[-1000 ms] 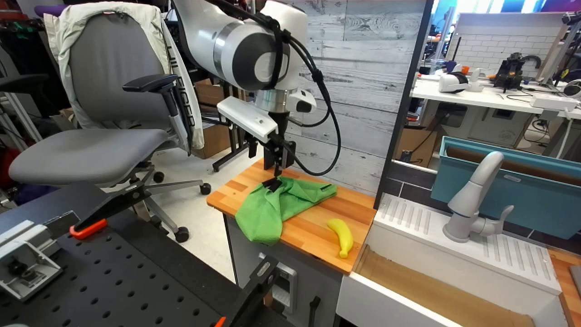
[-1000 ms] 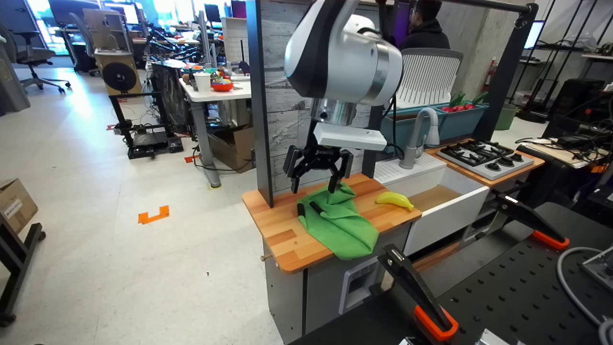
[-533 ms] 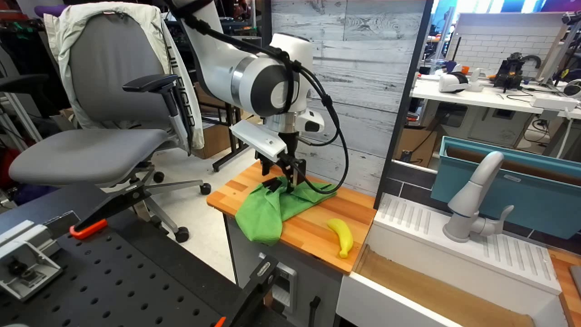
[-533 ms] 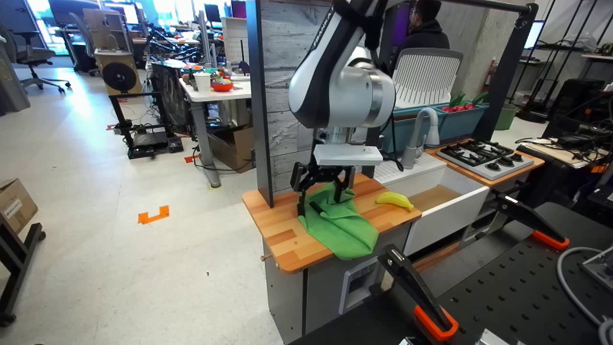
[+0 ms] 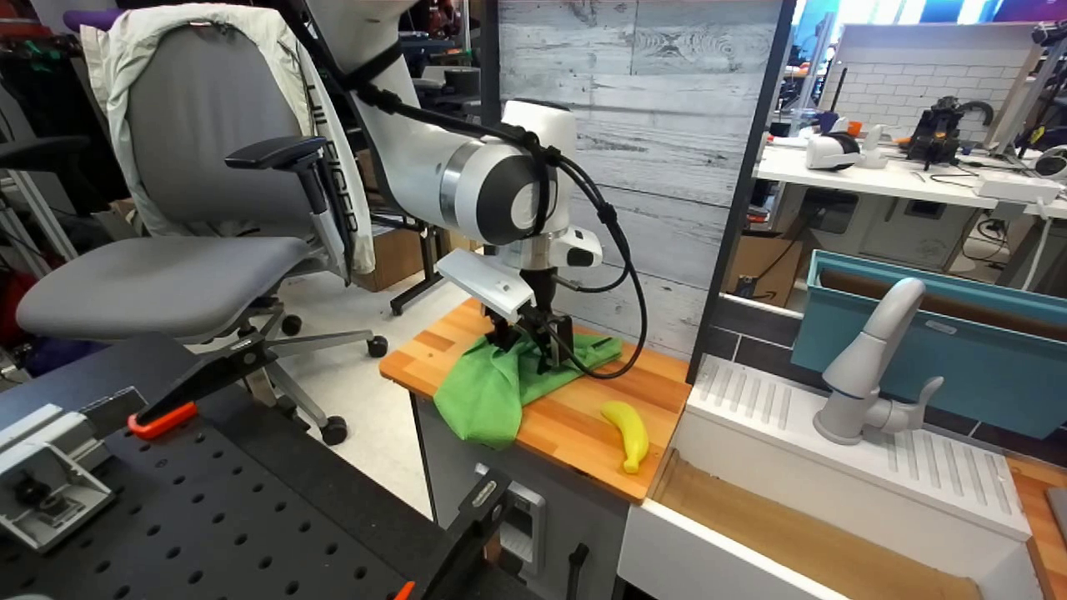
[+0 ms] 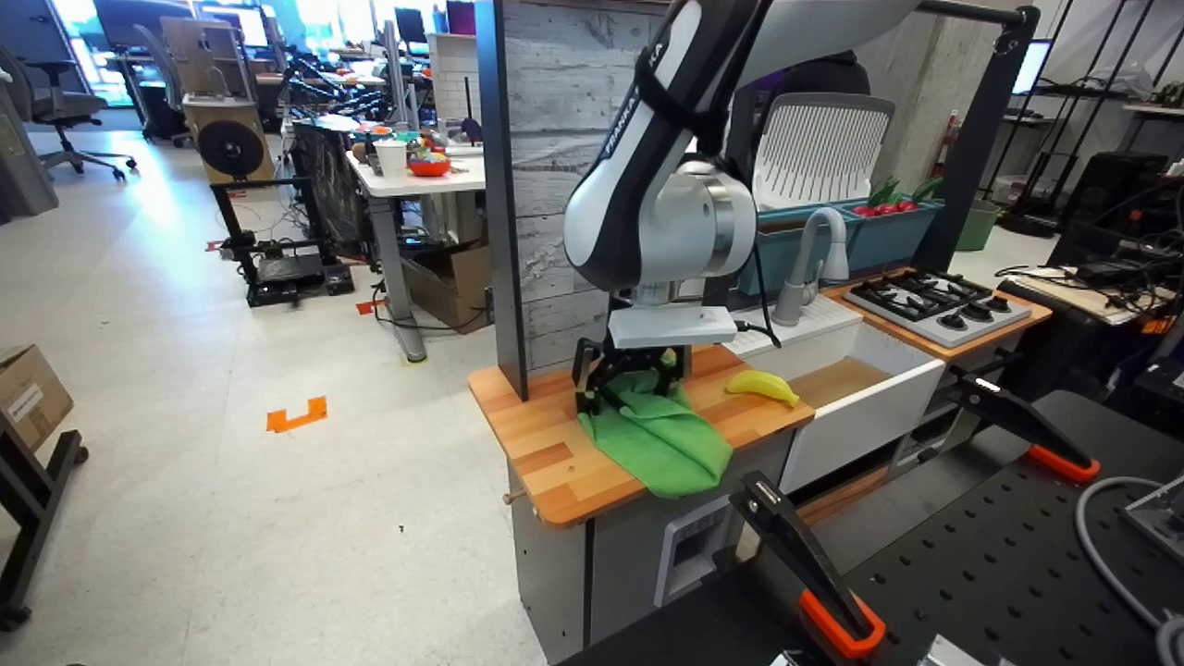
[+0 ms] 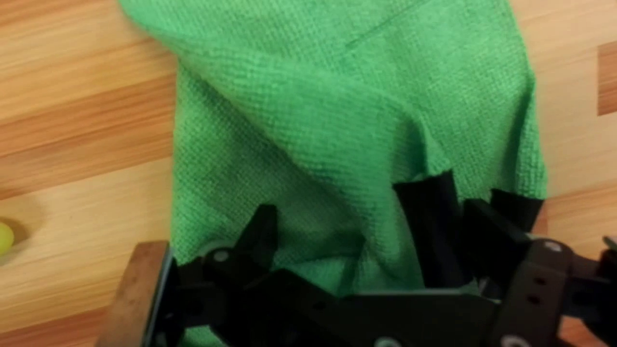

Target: Move the green towel to the right

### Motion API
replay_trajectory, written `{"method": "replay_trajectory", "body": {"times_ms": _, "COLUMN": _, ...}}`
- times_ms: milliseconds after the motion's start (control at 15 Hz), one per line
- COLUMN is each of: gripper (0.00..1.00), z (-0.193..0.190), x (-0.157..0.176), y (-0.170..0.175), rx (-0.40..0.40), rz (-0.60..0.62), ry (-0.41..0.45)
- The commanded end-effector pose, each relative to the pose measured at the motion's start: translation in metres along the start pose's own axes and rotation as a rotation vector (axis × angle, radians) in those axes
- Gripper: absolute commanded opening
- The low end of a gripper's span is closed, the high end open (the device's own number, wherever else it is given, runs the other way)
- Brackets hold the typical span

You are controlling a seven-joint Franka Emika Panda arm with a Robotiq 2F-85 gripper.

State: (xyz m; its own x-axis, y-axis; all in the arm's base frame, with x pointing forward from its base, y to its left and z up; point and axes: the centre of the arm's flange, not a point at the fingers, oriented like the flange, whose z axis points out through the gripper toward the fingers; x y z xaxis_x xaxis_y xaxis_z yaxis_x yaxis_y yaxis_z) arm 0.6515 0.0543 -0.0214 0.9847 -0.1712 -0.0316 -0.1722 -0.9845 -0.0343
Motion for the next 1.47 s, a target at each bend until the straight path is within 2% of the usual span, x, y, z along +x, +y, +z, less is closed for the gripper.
{"method": "replay_trajectory", "body": {"times_ms": 0, "gripper": 1.00, "z": 0.005, "x": 0.021, "y": 0.007, "rx": -0.015, "rz": 0.021, "ry": 0.000}}
{"method": "replay_trajectory", "body": {"times_ms": 1000, "gripper": 1.00, "z": 0.005, "x": 0.053, "y": 0.100, "rx": 0.032, "rz": 0.188, "ry": -0.038}}
{"method": "replay_trajectory", "body": {"times_ms": 1200, "gripper": 1.00, "z": 0.001, "x": 0.054, "y": 0.110, "rx": 0.045, "rz": 0.212, "ry": -0.032}}
{"method": "replay_trajectory", "body": {"times_ms": 1400, "gripper": 1.00, "z": -0.002, "x": 0.051, "y": 0.105, "rx": 0.046, "rz": 0.205, "ry": -0.025}}
